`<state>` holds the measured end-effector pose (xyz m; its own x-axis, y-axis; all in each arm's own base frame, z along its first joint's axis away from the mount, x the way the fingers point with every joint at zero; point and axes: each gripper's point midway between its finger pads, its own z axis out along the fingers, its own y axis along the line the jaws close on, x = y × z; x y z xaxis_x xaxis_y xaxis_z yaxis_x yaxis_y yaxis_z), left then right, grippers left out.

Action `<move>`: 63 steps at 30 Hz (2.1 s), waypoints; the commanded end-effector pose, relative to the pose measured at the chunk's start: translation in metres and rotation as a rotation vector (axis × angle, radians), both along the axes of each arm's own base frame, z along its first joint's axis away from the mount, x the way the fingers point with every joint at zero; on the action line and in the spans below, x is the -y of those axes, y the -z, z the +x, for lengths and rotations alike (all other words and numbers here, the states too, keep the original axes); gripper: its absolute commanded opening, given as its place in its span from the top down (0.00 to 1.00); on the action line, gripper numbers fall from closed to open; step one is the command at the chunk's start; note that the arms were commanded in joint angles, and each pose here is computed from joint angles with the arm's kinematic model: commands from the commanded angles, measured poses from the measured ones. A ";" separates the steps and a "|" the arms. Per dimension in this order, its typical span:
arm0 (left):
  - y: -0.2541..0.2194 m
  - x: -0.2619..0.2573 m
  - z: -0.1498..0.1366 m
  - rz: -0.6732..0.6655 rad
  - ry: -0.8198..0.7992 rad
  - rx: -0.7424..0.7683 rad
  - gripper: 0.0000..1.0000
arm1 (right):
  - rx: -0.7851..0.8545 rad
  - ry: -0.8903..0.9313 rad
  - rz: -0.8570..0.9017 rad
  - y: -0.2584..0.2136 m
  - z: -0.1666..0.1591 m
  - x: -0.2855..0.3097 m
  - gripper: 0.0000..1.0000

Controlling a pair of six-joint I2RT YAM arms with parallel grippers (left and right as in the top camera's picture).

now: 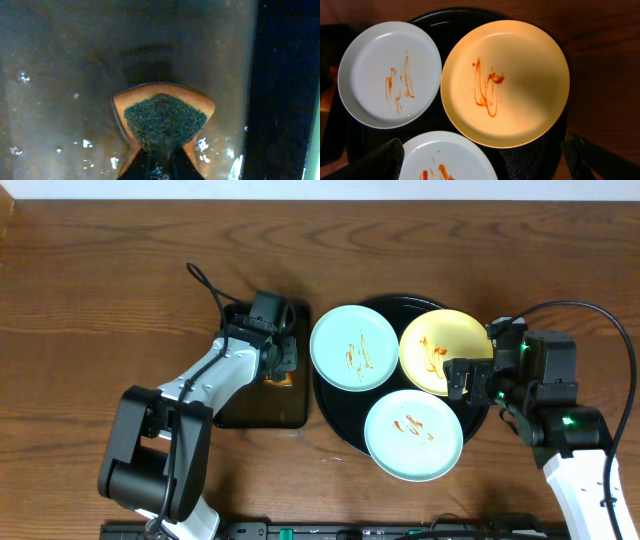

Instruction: Clean dirty plates on tray and stack at the side

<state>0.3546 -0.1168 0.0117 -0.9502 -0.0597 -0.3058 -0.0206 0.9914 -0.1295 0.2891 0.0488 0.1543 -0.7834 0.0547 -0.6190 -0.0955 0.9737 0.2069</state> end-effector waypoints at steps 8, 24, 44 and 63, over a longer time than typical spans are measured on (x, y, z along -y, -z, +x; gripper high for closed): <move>-0.066 0.004 0.014 -0.041 0.003 0.159 0.92 | 0.033 0.154 -0.167 -0.006 0.010 0.038 0.01; -0.111 0.002 0.011 -0.070 0.001 0.261 0.93 | -0.148 0.271 -0.048 0.067 0.044 0.080 0.21; -0.111 0.002 0.011 -0.071 0.001 0.261 0.93 | -0.233 0.232 0.003 0.130 0.065 0.079 0.88; -0.188 0.009 0.033 -0.161 -0.001 0.544 0.92 | -0.227 0.235 -0.003 0.130 0.066 0.081 0.99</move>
